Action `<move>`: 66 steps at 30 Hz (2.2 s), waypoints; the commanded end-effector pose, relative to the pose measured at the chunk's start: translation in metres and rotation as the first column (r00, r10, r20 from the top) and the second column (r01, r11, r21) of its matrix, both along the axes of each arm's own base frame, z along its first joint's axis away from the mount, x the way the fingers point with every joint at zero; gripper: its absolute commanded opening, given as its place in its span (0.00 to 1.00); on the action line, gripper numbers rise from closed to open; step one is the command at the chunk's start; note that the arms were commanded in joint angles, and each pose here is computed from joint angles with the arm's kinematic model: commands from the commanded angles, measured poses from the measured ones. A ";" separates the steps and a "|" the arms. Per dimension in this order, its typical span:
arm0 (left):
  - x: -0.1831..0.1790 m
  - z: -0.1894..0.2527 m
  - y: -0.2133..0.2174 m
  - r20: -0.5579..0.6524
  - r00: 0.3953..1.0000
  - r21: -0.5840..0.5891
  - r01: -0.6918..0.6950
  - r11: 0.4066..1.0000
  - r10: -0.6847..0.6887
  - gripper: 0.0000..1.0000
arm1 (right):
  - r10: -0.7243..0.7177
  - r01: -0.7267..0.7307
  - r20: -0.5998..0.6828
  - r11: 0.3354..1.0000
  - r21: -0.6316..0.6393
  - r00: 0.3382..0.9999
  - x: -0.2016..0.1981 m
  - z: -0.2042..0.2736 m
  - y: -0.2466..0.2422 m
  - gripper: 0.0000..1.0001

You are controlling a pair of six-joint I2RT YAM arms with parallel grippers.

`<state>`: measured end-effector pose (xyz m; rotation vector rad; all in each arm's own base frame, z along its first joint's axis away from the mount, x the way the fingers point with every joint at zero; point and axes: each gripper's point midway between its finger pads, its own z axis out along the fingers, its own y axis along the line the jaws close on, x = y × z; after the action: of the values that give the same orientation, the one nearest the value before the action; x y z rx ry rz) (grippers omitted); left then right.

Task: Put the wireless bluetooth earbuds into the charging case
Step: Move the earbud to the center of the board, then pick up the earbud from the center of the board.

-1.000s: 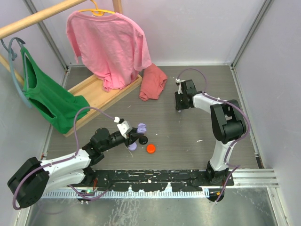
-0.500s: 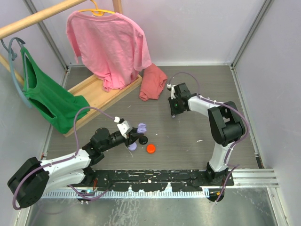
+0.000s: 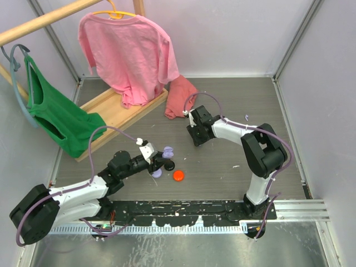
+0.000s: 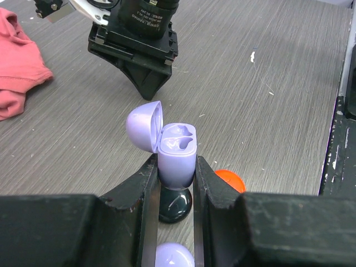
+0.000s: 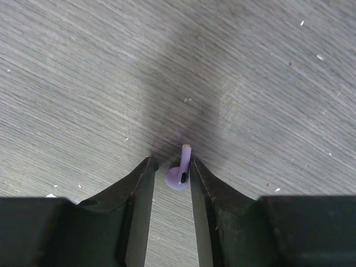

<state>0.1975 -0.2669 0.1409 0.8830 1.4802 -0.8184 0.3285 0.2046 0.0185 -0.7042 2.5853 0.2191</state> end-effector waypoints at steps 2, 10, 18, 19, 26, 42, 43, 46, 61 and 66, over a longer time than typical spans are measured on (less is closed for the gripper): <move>0.006 0.031 -0.008 0.082 0.997 -0.053 0.018 0.998 -0.014 0.00 | -0.015 0.017 0.022 0.996 -0.089 1.000 -0.008 0.010 -0.020 0.39; 0.006 0.029 -0.009 0.079 0.997 -0.050 0.022 0.999 -0.018 0.00 | -0.047 0.057 0.065 0.985 -0.164 0.997 -0.001 0.010 -0.035 0.42; 0.005 0.030 -0.009 0.080 0.997 -0.052 0.024 0.998 -0.019 0.00 | -0.107 0.125 0.105 0.974 -0.190 0.989 0.009 0.016 -0.054 0.45; 0.005 0.030 -0.009 0.080 0.997 -0.051 0.024 0.998 -0.020 0.00 | -0.116 0.135 0.108 0.973 -0.189 0.987 0.011 0.017 -0.057 0.45; 0.005 0.030 -0.009 0.080 0.997 -0.053 0.025 0.998 -0.020 0.00 | -0.178 0.195 0.135 0.973 -0.121 0.975 0.025 0.024 -0.058 0.45; 0.004 0.030 -0.010 0.079 0.997 -0.052 0.030 0.998 -0.026 0.00 | -0.083 0.081 0.099 0.996 0.032 0.992 0.020 0.055 -0.025 0.49; 0.004 0.030 -0.010 0.080 0.997 -0.052 0.029 0.998 -0.025 0.00 | -0.067 0.064 0.088 0.997 0.040 0.994 0.020 0.052 -0.022 0.49; 0.004 0.029 -0.010 0.079 0.997 -0.051 0.029 0.998 -0.025 0.00 | -0.040 0.037 0.058 0.998 0.040 0.998 0.022 0.045 -0.016 0.49; 0.004 0.030 -0.010 0.079 0.996 -0.051 0.033 0.998 -0.029 0.00 | 0.048 -0.052 -0.061 0.996 -0.076 0.997 0.024 0.023 -0.014 0.45; 0.004 0.029 -0.011 0.077 0.997 -0.049 0.036 0.998 -0.032 0.00 | 0.077 -0.087 -0.093 0.990 -0.108 0.993 0.024 0.018 -0.014 0.43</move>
<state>0.1955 -0.2687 0.1381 0.8979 1.4854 -0.8306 0.3483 0.1862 0.0273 -0.7883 2.6874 0.1484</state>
